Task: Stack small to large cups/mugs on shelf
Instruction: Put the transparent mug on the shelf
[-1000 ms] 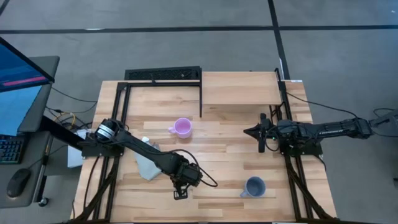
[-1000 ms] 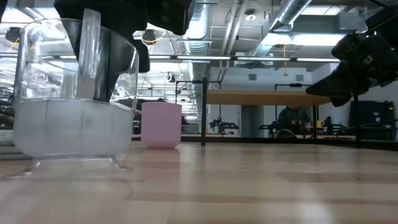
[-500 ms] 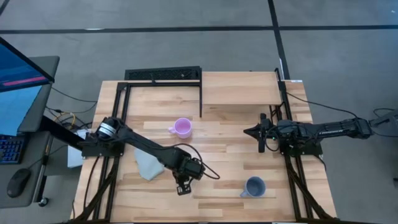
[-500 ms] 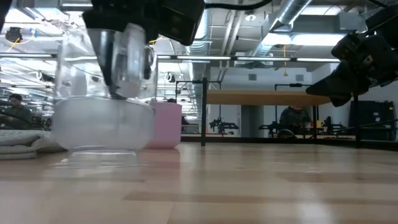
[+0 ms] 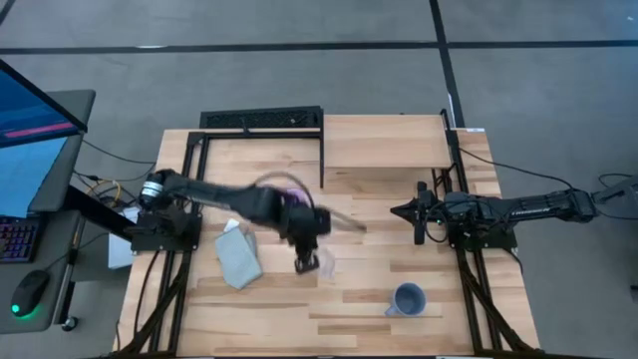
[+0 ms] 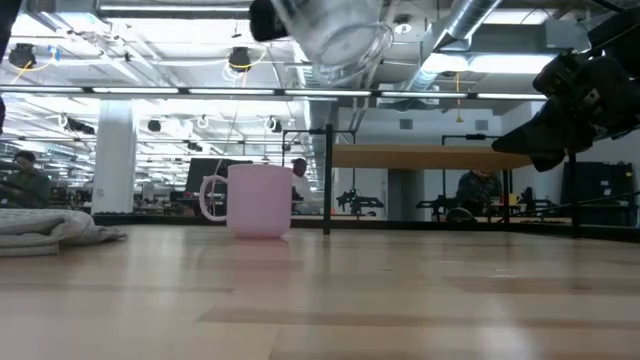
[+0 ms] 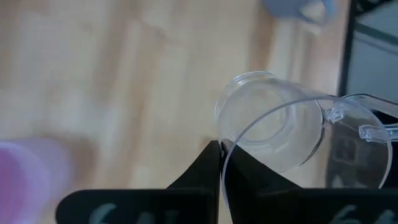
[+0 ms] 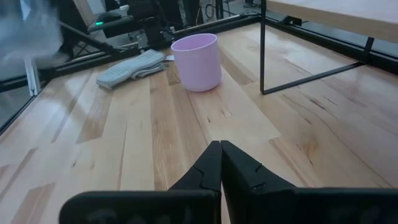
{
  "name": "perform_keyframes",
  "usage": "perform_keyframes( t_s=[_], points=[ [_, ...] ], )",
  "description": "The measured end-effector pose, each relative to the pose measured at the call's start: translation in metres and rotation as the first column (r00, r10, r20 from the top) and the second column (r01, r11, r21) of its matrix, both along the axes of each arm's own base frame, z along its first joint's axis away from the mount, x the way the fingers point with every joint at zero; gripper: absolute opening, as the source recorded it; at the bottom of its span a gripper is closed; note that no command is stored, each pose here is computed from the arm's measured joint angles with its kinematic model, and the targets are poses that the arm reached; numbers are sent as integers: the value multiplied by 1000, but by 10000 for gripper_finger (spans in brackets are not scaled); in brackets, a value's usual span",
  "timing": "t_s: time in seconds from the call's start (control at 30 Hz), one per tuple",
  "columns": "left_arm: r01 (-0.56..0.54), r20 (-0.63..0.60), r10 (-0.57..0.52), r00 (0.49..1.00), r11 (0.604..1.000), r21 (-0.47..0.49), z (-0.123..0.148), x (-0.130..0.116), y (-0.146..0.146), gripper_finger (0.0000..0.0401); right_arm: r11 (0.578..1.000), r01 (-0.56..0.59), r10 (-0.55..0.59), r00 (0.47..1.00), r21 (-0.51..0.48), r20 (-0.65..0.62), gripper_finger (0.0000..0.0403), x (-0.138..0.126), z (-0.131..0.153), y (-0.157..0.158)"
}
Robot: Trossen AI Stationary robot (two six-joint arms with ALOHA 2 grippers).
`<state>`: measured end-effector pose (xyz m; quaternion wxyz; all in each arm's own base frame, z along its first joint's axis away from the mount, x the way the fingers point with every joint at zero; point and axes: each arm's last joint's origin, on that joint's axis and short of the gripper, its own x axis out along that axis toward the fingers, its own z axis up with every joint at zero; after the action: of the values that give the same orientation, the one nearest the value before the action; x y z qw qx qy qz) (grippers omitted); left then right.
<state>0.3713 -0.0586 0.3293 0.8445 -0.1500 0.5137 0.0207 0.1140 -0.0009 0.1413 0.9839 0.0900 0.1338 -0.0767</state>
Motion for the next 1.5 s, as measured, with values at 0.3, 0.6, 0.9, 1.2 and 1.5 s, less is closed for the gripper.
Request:
perform_keyframes(
  t_s=[0.3,0.6,0.9,1.2,1.5],
  points=[
    [-93,96,79,992,985,143,62,-9,81,0,1000,0,0,1000,0,0,28,0,0,0],
    [-182,189,135,973,948,262,89,-22,149,0,1000,0,0,1000,0,0,28,0,0,0],
    [-240,287,140,948,905,351,94,-20,186,0,1000,0,0,1000,0,0,29,0,0,0],
    [-212,235,127,964,899,384,69,-1,209,0,1000,-1,1,1000,0,-1,29,0,0,0],
    [-159,156,104,982,901,403,56,25,225,0,1000,-1,1,1000,0,-2,29,0,0,0]
  ],
)
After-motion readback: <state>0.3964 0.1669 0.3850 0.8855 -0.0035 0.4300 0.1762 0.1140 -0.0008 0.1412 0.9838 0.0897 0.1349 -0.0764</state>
